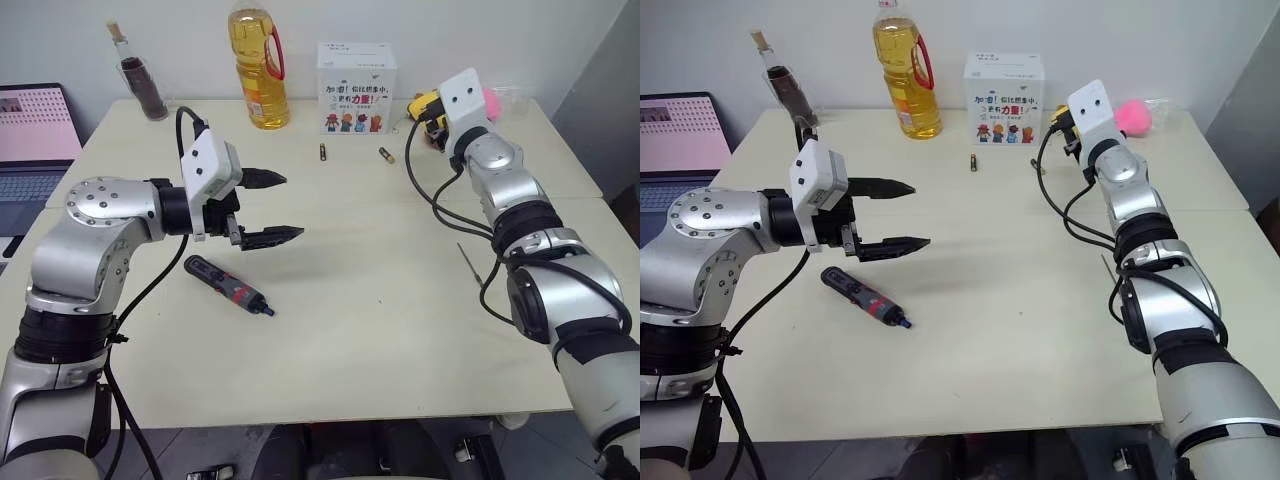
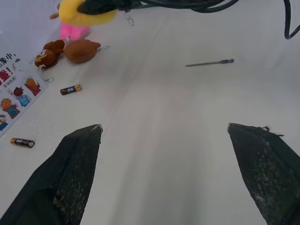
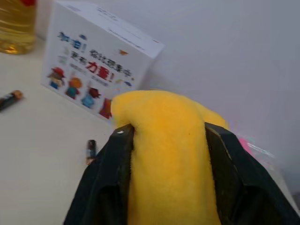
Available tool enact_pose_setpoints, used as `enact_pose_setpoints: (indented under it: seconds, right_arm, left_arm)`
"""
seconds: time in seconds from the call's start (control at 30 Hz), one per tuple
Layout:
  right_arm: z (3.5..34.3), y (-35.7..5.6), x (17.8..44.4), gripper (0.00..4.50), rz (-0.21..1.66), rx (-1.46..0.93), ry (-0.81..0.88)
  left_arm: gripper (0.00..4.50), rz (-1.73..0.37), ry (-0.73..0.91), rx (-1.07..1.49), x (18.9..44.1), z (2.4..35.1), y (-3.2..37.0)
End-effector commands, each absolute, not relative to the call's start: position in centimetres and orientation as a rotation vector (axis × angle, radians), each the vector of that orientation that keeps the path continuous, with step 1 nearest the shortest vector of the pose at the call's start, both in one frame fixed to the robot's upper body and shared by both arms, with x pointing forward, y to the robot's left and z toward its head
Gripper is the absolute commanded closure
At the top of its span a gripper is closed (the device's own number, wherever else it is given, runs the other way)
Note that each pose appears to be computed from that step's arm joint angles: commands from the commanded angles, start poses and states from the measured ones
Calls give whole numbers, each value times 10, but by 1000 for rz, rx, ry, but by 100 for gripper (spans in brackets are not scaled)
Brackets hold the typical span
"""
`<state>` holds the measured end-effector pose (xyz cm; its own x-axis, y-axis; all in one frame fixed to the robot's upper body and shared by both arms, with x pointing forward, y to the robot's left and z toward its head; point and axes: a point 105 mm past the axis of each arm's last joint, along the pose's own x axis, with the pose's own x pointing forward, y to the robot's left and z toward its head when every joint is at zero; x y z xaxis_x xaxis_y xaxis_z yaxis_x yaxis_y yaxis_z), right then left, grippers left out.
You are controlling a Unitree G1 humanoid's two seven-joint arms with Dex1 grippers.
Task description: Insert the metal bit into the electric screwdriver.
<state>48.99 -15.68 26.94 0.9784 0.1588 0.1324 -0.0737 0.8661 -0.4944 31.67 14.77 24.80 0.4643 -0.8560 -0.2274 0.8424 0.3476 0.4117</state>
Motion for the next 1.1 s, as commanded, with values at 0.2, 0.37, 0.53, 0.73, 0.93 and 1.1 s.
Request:
enact_pose_setpoints:
  seconds: [0.2,0.37,0.53,0.73,0.93,1.1]
  right_arm:
    - [298,-169,487,8,72,-506,-262]
    - [294,-169,486,3,99,-459,-262]
    - [283,-131,475,3,430,-288,-293]
    - [249,-108,420,3,837,-290,-284]
    - [212,-101,325,3,1139,-254,-87]
    - [180,-98,263,3,1312,-223,124]
  left_arm:
    - [0,-1057,-67,523,310,255,154]
    - [0,-1071,-70,523,312,256,151]
    - [0,-1082,-30,550,312,252,157]
    - [0,-1096,70,619,312,244,181]
    - [0,-1177,209,709,308,235,198]
    - [0,-1290,326,858,300,218,205]
